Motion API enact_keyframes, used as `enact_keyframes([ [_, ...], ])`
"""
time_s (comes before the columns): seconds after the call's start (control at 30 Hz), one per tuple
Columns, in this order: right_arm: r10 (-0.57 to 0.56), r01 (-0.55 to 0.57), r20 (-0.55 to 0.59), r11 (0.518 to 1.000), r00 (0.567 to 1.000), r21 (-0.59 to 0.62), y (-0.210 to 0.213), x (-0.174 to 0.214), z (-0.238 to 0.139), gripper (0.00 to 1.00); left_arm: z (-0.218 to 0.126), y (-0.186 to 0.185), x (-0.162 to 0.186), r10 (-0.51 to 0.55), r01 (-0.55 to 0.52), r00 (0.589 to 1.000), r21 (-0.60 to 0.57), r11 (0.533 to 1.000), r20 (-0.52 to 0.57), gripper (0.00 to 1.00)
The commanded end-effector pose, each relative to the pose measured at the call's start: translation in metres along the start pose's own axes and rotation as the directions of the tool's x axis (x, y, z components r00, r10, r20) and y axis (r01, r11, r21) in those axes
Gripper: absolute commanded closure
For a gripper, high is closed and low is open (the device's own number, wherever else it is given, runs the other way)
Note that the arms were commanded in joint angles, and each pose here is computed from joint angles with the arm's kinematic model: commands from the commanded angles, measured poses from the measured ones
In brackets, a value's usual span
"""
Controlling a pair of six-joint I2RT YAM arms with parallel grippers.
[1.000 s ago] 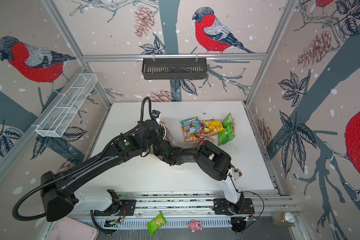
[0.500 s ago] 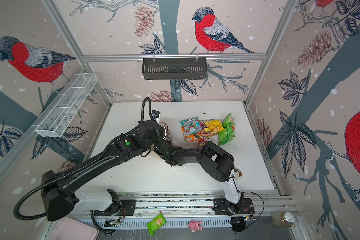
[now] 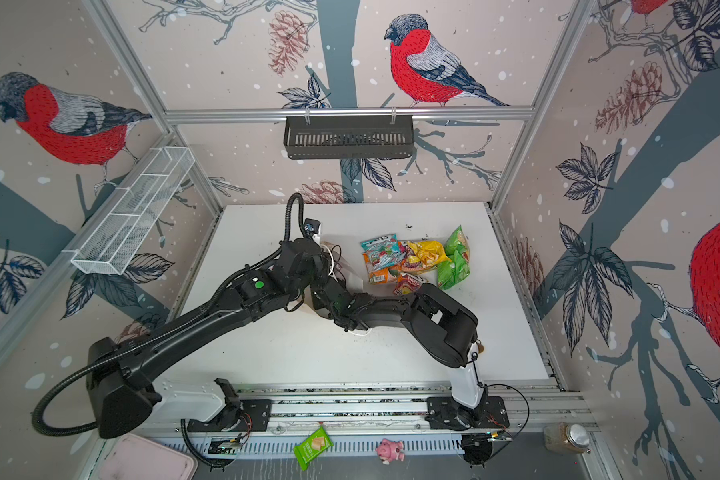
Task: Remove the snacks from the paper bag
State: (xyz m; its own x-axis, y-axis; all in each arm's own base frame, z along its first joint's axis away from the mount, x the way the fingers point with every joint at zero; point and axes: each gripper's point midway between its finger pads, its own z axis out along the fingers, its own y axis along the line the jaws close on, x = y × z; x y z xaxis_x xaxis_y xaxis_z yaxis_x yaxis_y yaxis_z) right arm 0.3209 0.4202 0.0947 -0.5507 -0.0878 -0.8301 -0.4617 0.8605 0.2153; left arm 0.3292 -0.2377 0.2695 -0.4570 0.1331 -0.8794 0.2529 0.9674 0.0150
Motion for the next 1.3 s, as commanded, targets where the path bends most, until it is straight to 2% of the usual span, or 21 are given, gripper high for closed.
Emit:
enact_keyframes([
  [0.0,0.023,-0.026,0.095,0.999,0.995,0.029,-0.003,-0.028,-0.011,1.0,0.001,0.015,0.018,0.06,-0.065,0.996,-0.071,0.995,-0.064,1.0],
  [0.63,0.023,-0.029,0.153,0.999,0.988,0.039,-0.004,-0.059,-0.033,1.0,0.008,0.011,0.013,0.068,-0.073,0.996,-0.069,0.995,-0.063,1.0],
  [0.9,0.025,-0.033,0.12,0.997,0.992,0.064,-0.005,-0.065,-0.034,1.0,0.013,0.024,0.013,0.091,-0.105,0.992,-0.163,0.981,-0.088,1.0],
  [1.27,0.029,-0.034,0.119,0.999,0.992,0.04,-0.005,-0.082,-0.054,1.0,0.022,0.039,0.008,0.026,-0.041,0.996,-0.181,0.983,-0.082,1.0],
])
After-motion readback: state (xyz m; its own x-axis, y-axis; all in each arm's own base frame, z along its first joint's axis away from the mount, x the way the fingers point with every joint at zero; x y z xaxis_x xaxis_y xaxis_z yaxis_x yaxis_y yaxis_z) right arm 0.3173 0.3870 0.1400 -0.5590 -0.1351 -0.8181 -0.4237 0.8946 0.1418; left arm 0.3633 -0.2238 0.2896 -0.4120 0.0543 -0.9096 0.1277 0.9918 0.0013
